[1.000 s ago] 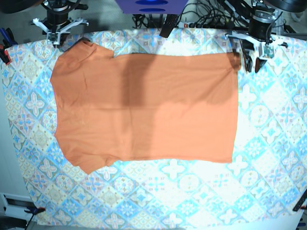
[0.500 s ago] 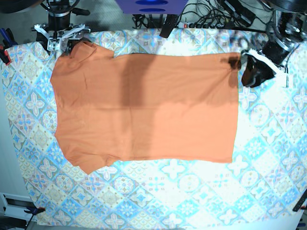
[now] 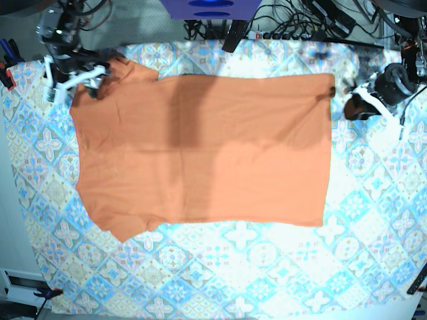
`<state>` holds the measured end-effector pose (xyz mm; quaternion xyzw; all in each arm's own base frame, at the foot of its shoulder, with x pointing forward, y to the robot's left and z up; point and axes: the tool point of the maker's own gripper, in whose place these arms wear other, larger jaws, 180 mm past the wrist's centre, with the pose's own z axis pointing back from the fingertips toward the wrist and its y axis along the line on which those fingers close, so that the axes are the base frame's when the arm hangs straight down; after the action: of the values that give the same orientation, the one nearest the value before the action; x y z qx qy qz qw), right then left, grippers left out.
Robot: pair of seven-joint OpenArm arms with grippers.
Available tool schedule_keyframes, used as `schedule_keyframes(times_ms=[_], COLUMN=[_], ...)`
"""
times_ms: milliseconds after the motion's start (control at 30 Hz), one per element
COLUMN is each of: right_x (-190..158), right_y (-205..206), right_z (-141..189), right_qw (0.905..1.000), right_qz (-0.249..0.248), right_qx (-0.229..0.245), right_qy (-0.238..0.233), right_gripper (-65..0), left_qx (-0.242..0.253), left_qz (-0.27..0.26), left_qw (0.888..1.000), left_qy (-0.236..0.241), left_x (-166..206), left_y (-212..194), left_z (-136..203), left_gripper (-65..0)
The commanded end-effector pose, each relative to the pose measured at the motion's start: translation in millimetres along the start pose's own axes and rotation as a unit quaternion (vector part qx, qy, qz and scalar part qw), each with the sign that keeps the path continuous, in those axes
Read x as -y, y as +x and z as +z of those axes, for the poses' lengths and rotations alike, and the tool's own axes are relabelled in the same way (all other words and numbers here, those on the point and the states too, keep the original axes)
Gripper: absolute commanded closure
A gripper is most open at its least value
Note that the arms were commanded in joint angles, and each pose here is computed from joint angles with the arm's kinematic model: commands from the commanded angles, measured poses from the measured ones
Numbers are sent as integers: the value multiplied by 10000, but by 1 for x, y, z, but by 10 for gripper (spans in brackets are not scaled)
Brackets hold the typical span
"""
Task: Fold the T-shirt properly
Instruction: 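Move right gripper to the shoulder seam, left gripper to the hem corner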
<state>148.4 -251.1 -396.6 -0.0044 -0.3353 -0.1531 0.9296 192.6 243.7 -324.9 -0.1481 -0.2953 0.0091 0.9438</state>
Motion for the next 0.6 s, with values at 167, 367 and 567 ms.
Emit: schedule_keyframes(times_ms=[167,367,567], right_x=[-2,-9,-2], right_y=[21,21,-1], right_z=[4,2,-6], right_qw=[9980,9956,9938], right_qz=[-357,-572,-757], right_qx=[-35,-61,-471], right_qy=[526,739,671], right_gripper=[-437,-437,-437], left_qx=[-393,-787,-1139], left_qz=[-984,-1048,-1544], left_qw=[9934,9873,9767], left_qy=[433,896,961], left_x=[-20,-48,-65], left_y=[-10,-34,-51], left_z=[10,7,4], left_gripper=[-155,-155,-154])
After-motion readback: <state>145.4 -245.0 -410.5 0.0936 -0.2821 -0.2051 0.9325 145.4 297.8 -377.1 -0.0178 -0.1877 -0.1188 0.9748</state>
